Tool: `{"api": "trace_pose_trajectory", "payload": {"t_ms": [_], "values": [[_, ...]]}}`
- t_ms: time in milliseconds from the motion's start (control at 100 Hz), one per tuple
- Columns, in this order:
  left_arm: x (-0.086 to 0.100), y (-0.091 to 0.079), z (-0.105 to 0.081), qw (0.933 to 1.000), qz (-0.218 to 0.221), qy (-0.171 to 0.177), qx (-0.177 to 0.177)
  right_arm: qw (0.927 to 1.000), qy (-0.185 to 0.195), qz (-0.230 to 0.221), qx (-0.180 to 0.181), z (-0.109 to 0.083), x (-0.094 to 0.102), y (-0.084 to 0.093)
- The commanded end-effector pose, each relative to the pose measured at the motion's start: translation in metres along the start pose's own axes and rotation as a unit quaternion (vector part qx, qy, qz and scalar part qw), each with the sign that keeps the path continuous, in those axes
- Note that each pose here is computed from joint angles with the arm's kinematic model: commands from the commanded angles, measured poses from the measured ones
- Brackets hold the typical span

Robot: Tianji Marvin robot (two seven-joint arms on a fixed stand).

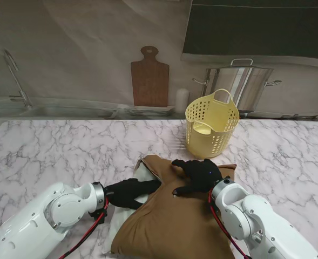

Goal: Remove the pillowcase from the pillow and put it in the laundry basket

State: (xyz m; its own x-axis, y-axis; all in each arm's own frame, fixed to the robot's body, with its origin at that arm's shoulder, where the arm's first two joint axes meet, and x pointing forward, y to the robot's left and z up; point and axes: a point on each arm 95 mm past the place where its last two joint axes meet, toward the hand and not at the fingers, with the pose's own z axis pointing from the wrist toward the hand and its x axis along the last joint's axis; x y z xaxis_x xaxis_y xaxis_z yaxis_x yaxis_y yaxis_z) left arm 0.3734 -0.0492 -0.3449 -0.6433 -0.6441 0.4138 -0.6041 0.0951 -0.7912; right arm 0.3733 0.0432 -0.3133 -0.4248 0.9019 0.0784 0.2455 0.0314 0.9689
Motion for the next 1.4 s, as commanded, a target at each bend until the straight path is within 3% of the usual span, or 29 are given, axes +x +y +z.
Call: {"api": "trace_pose_trajectory", "payload": {"t_ms": [0, 140, 560, 760, 990, 1070, 1270, 1390], "values": [[-0.012, 0.042, -0.004, 0.9977, -0.017, -0.017, -0.064, 0.9998, -0.010, 0.008, 0.012, 0.001, -0.006, -0.016], [-0.016, 0.045, -0.005, 0.9956, -0.023, -0.027, -0.086, 0.9991, -0.028, 0.025, -0.019, 0.000, -0.014, -0.022], [-0.018, 0.044, -0.008, 0.9924, -0.014, -0.040, -0.116, 0.9968, -0.078, -0.017, 0.010, -0.040, -0.051, -0.032], [-0.018, 0.044, -0.009, 0.9921, -0.013, -0.041, -0.118, 0.9946, -0.091, -0.002, -0.048, -0.043, -0.049, -0.026], [-0.018, 0.045, -0.007, 0.9922, -0.017, -0.039, -0.117, 0.9938, -0.075, 0.031, -0.075, -0.041, -0.035, -0.014], [-0.018, 0.046, -0.006, 0.9923, -0.017, -0.037, -0.117, 0.9951, -0.064, 0.036, -0.067, -0.038, -0.028, -0.014], [-0.018, 0.047, -0.004, 0.9935, -0.017, -0.030, -0.109, 0.9976, -0.058, 0.037, 0.001, -0.027, -0.009, -0.020], [-0.018, 0.047, -0.003, 0.9938, -0.017, -0.029, -0.106, 0.9971, -0.062, 0.015, 0.042, -0.018, -0.004, -0.027]]}}
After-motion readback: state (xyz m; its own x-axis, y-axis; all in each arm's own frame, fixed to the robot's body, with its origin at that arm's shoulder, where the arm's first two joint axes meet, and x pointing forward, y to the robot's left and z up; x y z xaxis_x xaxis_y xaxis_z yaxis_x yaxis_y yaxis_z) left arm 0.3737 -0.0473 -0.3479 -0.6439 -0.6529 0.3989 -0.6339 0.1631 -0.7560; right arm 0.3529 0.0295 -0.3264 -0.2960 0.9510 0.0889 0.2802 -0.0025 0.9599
